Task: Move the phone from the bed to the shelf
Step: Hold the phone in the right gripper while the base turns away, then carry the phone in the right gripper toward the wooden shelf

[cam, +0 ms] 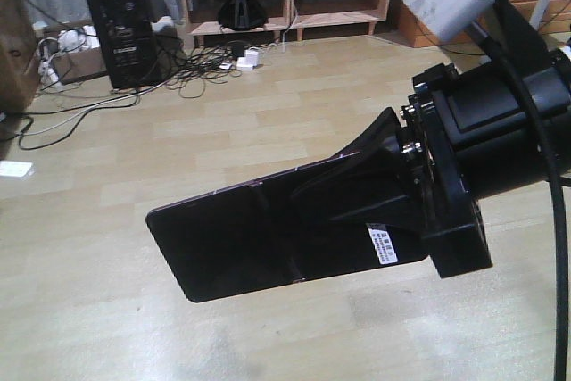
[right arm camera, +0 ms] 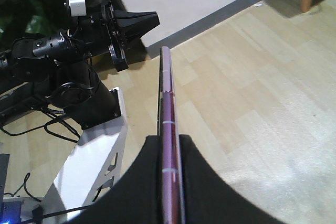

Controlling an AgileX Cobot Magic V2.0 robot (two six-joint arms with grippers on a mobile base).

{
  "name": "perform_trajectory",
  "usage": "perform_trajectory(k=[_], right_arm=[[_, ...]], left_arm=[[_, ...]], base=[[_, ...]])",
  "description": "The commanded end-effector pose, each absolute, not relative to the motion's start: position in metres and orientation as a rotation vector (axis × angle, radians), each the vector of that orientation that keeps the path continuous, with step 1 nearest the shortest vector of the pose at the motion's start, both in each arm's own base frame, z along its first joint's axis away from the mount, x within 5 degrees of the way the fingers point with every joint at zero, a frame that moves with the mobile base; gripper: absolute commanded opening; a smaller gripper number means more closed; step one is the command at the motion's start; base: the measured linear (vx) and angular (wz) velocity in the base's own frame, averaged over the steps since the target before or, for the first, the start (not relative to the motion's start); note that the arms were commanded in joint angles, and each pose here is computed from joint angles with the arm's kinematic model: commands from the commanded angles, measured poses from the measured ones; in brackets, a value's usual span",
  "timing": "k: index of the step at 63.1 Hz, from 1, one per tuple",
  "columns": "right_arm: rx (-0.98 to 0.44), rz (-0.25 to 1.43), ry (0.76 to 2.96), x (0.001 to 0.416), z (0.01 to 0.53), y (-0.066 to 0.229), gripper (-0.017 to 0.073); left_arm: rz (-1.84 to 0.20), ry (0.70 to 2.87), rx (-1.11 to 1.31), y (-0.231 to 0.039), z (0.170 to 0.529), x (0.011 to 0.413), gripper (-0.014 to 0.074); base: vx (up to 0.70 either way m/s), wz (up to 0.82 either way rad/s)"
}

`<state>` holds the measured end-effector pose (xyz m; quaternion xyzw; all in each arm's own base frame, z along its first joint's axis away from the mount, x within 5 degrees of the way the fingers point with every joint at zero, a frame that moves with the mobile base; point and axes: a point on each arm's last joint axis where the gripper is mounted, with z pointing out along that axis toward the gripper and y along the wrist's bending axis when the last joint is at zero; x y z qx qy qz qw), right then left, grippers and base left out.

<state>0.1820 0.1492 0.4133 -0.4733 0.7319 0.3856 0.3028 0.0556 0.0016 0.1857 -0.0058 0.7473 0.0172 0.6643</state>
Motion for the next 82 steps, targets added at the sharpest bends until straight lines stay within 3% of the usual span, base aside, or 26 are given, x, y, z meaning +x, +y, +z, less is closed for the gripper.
perform_trajectory(k=[1,82], right_arm=[[-1.264,1.095,1.864,0.1691,0.43,0.1485,-0.0002],[-1.264,1.095,1.864,0.1691,0.43,0.1485,-0.0002]], left_arm=[[0.035,1.613,-0.022,0.0018,0.1907,0.0559,0.0001],[0.035,1.613,-0.022,0.0018,0.1907,0.0559,0.0001]], base=[[0.36,-0.2],[0.39,-0.19]])
